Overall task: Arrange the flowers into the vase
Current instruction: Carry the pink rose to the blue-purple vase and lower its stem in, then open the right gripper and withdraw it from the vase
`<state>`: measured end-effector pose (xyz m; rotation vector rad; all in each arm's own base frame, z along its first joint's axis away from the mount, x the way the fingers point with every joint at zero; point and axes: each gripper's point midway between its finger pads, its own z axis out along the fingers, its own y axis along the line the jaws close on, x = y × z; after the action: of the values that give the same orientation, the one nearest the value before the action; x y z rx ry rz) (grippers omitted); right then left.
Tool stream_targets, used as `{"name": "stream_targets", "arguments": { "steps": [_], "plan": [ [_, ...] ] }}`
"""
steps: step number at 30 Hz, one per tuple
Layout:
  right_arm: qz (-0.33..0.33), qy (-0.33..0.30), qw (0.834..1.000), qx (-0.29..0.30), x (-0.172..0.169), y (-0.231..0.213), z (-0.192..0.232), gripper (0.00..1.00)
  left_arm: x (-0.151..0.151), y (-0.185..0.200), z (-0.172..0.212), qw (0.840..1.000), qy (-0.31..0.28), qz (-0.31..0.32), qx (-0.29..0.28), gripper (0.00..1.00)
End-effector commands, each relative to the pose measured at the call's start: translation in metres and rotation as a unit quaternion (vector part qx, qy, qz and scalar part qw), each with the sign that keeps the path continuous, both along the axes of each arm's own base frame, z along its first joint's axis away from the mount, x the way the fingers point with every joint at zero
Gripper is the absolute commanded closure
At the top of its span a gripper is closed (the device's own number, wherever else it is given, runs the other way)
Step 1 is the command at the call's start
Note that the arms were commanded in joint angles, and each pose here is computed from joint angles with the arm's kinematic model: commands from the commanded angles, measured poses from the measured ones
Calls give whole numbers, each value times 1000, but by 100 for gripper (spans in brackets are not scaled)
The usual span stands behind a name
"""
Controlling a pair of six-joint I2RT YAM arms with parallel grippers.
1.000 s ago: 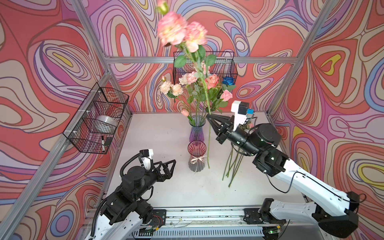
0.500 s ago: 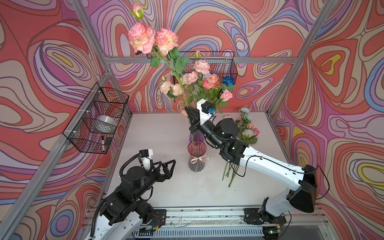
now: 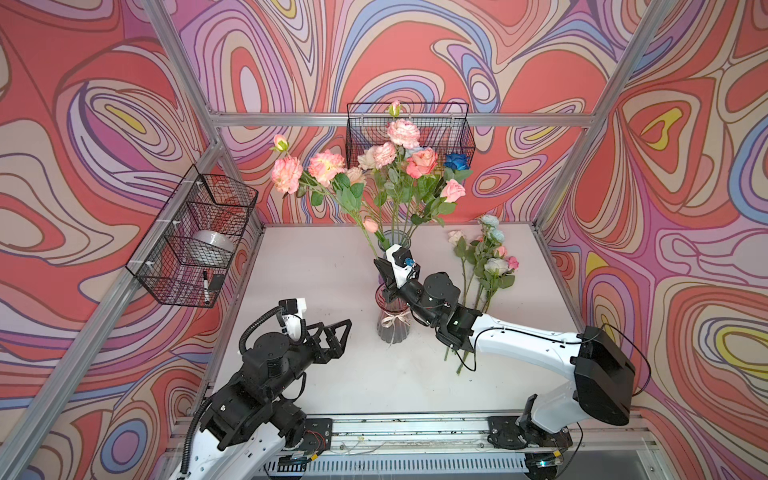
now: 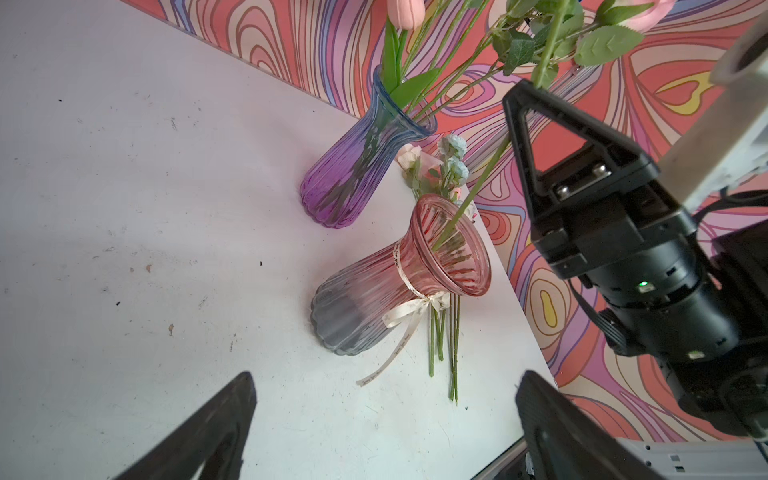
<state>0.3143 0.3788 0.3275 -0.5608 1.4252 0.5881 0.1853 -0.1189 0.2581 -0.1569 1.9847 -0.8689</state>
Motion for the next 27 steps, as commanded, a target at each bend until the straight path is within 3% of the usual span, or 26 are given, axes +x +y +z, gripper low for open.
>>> {"name": "stream_targets", "arguments": {
  "steps": [1,5,12,20,27],
  "plan": [
    [15,3,999,50,-17,-11,21,100,2,-1,-3,1000,-3,-1,6,0],
    [24,33,998,42,-25,-15,5,99,3,-2,-4,1000,0,-1,6,0],
    [50,71,996,25,-41,-18,-11,85,3,-3,-6,1000,2,-4,6,0],
    [55,91,994,14,-48,-22,-20,79,8,-11,-6,1000,5,-14,-2,0],
    [81,112,990,34,-73,-44,-3,54,6,-13,-2,1000,-2,-20,-7,0]
  ]
}}
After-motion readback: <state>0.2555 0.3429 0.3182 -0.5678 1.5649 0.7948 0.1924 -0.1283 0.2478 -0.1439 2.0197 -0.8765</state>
